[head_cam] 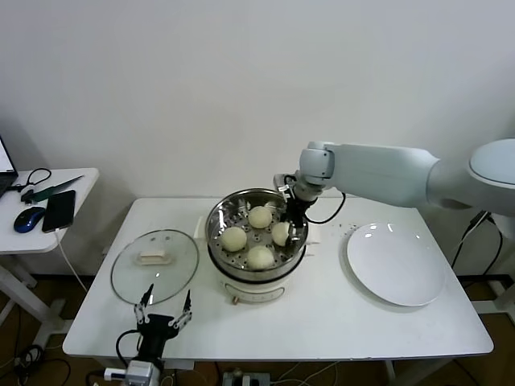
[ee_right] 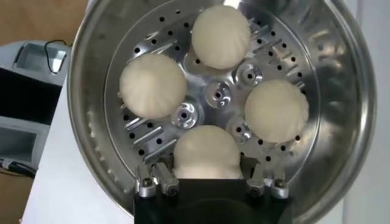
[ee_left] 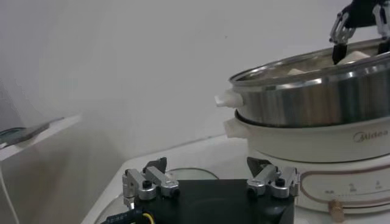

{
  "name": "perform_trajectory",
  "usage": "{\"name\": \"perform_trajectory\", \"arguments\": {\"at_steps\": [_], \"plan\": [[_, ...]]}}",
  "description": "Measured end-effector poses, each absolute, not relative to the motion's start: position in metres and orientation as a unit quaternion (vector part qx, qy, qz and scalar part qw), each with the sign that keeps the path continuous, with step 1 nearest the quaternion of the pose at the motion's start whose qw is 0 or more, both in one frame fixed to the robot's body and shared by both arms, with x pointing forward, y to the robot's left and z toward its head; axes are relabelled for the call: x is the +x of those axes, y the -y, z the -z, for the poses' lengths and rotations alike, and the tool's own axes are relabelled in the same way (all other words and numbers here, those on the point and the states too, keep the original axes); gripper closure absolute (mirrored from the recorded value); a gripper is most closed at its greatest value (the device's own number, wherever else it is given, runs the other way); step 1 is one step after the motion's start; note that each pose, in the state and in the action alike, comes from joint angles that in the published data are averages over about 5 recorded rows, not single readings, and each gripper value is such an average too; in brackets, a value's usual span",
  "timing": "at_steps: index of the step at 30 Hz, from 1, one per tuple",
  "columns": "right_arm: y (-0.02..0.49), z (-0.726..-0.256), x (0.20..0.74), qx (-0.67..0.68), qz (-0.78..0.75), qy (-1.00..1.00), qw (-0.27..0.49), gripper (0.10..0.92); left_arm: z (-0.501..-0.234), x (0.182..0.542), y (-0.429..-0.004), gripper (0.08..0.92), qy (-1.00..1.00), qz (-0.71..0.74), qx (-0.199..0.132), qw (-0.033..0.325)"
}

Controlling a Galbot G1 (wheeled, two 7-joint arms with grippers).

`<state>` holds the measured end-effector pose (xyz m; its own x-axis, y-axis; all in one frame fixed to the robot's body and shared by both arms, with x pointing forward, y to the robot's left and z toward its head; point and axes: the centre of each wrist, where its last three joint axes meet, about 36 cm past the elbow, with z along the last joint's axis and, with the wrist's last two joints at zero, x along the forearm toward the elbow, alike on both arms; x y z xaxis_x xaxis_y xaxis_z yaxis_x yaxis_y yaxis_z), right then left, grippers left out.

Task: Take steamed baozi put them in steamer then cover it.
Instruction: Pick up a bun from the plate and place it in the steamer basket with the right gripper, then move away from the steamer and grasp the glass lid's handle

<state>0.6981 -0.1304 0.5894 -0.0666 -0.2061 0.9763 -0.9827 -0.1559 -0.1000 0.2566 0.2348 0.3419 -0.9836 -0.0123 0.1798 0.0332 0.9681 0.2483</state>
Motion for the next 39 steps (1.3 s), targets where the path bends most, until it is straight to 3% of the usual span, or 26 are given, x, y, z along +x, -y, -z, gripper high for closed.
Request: {"name": "perform_trajectory", "arguments": {"at_steps": [7,22,29,39], "plan": [[0.129,-0.59,0.699,0.565,-0.508,0.53,0.377,0.204,-0.34,0.257,-0.235,0.177,0.988,0.126,-0.005,0.092],[0.165,-0.621,0.695,0.581,-0.475,0.566,0.341,0.2,-0.339,0.259,-0.24,0.177,0.987,0.131,-0.001,0.092],[0.214,-0.617,0.688,0.583,-0.433,0.637,0.259,0.2,-0.343,0.261,-0.245,0.177,0.986,0.138,0.006,0.089],[0.292,-0.563,0.653,0.538,-0.311,0.776,0.111,0.2,-0.346,0.265,-0.248,0.177,0.986,0.147,0.019,0.081]]}}
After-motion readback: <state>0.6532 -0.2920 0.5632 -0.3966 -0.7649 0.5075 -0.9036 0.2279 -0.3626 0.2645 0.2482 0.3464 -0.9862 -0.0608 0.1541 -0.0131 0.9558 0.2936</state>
